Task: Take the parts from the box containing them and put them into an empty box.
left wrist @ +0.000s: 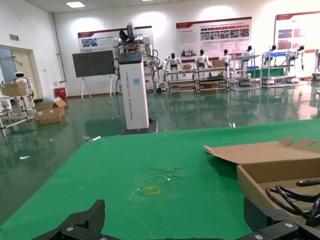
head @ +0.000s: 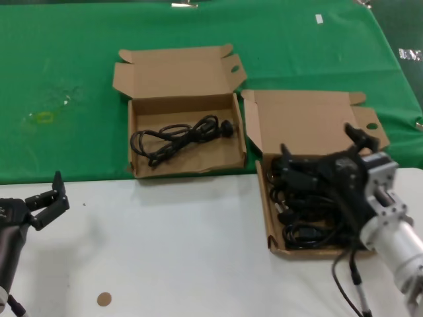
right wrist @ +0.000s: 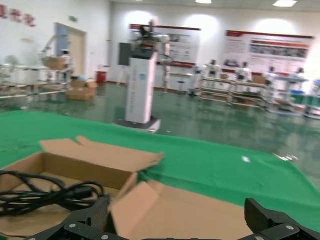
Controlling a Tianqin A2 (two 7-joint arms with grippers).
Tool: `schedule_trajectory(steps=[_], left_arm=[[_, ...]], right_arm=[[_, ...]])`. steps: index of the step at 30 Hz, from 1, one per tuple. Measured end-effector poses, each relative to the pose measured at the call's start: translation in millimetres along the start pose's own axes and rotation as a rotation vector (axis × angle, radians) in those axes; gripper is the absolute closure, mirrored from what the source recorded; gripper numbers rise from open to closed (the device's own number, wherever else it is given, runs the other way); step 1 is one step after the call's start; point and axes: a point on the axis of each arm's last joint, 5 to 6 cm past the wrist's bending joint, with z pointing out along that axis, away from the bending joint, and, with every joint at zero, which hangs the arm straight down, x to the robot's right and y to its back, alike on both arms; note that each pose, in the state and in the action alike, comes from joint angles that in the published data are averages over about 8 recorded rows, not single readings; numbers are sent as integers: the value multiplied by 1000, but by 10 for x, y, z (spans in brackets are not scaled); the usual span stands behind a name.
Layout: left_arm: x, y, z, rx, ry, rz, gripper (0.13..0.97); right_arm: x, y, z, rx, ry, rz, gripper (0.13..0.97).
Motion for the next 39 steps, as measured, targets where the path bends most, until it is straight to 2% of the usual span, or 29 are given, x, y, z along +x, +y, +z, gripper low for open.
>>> schedule_trajectory(steps=[7,39], left_arm=[[0,0,0,0,0,0,132],[0,0,0,0,0,0,132]], right_arm=[[50,31,-145,-9,50,39,130],[52,32,-150,-9,51,41,130]])
